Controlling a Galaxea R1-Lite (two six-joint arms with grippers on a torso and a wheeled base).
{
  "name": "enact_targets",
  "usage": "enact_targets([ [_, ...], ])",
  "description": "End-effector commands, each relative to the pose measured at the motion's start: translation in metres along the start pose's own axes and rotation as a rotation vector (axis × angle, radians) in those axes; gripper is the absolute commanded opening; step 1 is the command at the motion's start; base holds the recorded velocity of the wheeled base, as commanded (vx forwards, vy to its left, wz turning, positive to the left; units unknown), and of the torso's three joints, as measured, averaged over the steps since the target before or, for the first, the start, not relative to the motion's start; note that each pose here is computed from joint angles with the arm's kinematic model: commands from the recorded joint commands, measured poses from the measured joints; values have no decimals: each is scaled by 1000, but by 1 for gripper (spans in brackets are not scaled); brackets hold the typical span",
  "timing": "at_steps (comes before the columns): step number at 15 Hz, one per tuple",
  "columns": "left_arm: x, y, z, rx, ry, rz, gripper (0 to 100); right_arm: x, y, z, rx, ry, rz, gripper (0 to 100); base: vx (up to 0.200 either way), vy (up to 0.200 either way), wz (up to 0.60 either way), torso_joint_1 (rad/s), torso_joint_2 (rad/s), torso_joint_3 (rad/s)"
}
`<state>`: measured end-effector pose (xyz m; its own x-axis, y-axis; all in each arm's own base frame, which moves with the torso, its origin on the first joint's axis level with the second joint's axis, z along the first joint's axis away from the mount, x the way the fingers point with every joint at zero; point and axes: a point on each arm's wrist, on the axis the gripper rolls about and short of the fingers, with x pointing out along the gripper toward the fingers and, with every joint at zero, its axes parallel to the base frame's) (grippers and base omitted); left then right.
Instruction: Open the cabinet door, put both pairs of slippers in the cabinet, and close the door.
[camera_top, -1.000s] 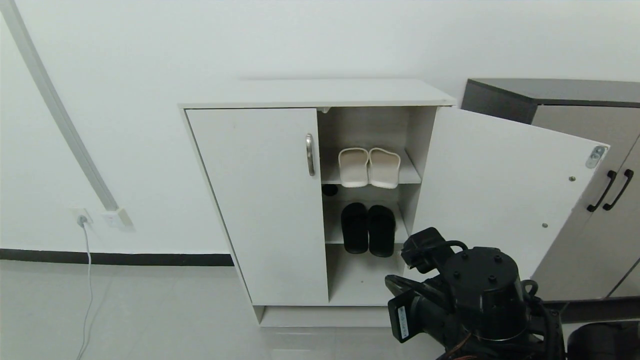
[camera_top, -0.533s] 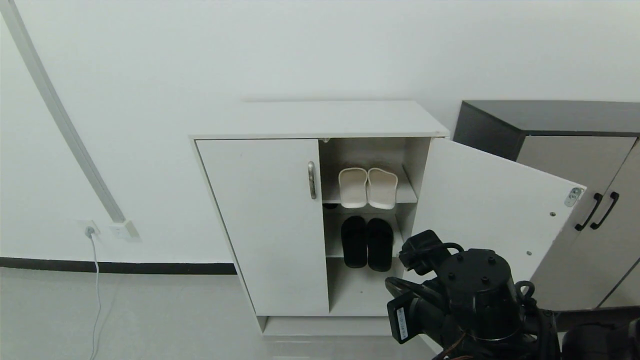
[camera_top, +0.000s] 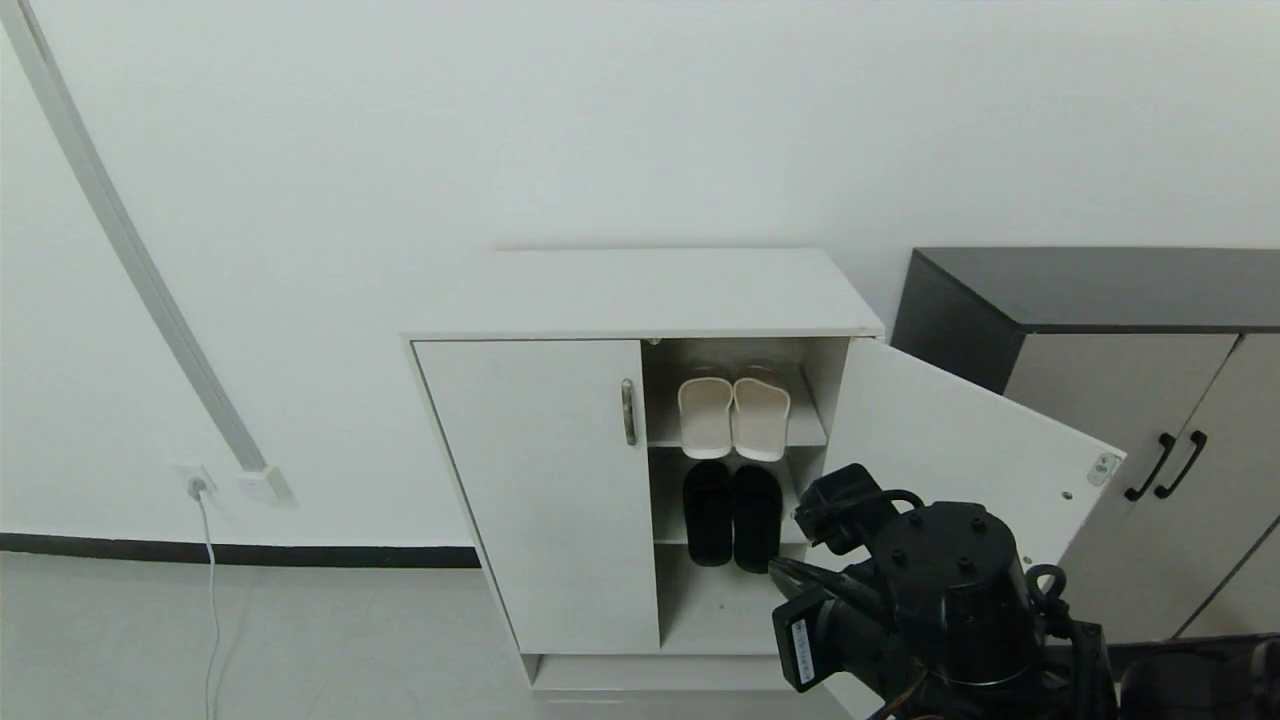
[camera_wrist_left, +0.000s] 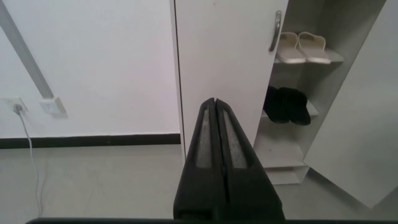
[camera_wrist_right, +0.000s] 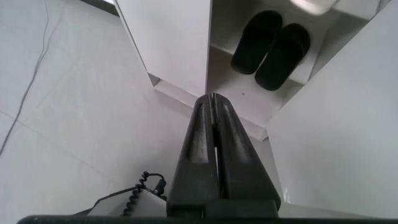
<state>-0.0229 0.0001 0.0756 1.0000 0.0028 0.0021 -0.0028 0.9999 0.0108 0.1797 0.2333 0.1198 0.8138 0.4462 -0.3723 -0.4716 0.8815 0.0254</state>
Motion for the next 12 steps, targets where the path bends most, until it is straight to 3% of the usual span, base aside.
enact_targets([
  [1, 0, 0, 0, 0, 1, 0, 0, 1, 0, -1, -1, 2, 0, 0, 0, 0, 0, 198, -520, -315],
  [12, 0, 0, 0, 0, 1, 0, 0, 2, -2, 0, 5, 0, -12, 0, 0, 0, 0, 242, -569, -325],
])
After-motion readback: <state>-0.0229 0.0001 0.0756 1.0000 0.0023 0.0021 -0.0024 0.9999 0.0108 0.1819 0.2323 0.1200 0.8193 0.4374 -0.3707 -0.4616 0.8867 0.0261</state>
